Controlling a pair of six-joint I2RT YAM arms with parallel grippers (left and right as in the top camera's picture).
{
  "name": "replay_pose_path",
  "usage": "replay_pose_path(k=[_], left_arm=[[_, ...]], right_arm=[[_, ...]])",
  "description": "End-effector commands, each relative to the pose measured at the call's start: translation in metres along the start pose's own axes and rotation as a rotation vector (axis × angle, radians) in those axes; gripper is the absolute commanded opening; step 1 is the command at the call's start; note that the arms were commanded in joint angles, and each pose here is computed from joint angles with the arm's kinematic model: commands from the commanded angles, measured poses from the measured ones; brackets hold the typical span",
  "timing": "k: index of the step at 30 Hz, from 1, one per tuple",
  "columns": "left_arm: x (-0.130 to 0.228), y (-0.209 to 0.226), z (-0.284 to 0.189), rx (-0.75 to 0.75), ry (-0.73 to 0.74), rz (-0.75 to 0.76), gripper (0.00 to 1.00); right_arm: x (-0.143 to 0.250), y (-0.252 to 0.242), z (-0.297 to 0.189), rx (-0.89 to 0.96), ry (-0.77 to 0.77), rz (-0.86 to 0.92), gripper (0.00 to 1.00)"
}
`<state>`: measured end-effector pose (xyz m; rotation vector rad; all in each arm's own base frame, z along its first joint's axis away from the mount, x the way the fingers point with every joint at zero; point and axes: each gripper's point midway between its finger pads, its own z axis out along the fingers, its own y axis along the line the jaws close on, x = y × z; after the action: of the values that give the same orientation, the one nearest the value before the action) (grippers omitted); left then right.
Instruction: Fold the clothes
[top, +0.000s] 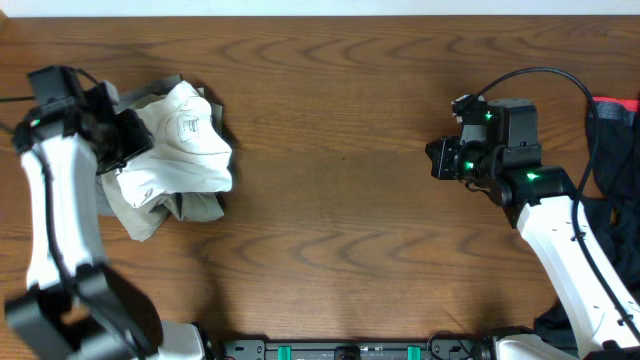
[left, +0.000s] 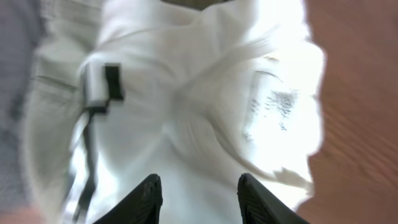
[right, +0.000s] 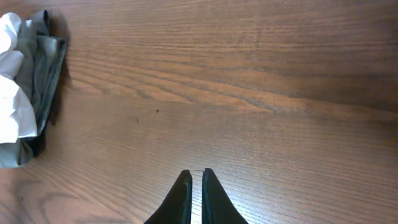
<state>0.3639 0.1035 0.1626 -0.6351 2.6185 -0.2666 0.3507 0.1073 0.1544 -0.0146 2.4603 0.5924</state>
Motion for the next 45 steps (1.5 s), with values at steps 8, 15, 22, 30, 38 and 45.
replay_pose_path(k=[8, 15, 22, 30, 38, 45], left_arm=[[0.079, 0.06, 0.055, -0.233, 0.25, -0.156, 0.19], [0.115, 0.099, 0.072, -0.375, 0.345, -0.279, 0.11], [0.08, 0.059, 0.053, -0.173, 0.257, -0.269, 0.36], [0.031, -0.024, -0.059, 0.064, -0.011, -0.028, 0.42], [0.051, -0.046, -0.191, -0.021, -0.428, 0.153, 0.72], [0.095, -0.04, -0.222, -0.014, -0.518, 0.164, 0.98]], right_arm=[[-0.003, -0.002, -0.003, 0.005, -0.011, 0.011, 0.06], [-0.002, -0.002, -0.003, 0.006, -0.008, 0.012, 0.06], [-0.005, -0.002, -0.003, 0.006, -0.019, -0.019, 0.13], [-0.04, 0.017, -0.041, -0.051, -0.199, -0.156, 0.24], [-0.063, 0.053, -0.145, -0.034, -0.507, -0.394, 0.5], [-0.045, 0.064, -0.205, 0.006, -0.636, -0.419, 0.99]])
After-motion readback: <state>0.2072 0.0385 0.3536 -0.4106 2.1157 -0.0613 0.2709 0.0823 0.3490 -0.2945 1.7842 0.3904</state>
